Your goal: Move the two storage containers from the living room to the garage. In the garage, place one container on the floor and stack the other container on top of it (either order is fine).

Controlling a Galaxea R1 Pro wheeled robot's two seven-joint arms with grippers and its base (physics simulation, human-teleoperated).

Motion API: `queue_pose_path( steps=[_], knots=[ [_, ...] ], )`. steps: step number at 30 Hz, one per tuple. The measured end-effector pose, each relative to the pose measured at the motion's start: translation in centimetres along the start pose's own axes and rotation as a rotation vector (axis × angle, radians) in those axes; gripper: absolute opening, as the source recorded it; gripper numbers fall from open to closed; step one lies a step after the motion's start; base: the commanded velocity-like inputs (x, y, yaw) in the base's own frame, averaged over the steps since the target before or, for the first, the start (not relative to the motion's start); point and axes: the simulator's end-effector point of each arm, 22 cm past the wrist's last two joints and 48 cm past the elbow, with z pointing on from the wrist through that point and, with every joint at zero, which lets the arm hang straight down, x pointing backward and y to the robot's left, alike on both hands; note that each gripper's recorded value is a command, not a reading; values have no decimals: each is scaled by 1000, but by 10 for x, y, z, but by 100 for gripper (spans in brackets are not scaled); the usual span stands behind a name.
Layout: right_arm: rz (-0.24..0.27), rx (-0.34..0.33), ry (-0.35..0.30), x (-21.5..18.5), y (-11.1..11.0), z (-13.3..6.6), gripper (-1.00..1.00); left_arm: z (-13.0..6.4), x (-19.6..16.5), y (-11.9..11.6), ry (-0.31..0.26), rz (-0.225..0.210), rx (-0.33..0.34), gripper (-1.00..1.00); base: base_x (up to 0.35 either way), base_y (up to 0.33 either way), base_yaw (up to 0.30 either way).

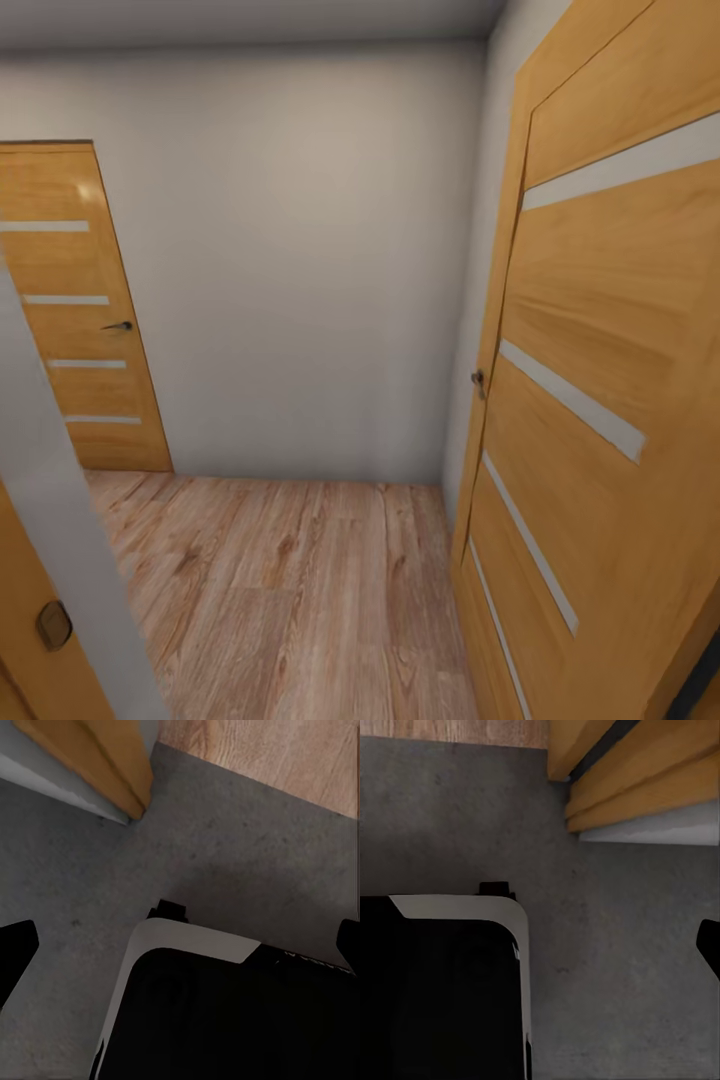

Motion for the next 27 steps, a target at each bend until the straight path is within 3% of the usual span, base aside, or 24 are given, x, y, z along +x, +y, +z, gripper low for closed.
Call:
queue_pose_path(
  steps=[27],
  knots=[
    [-26, 0, -2, 0, -2, 0, 100, 0, -1, 0, -5, -3, 0, 100, 322, 0, 0]
  ],
)
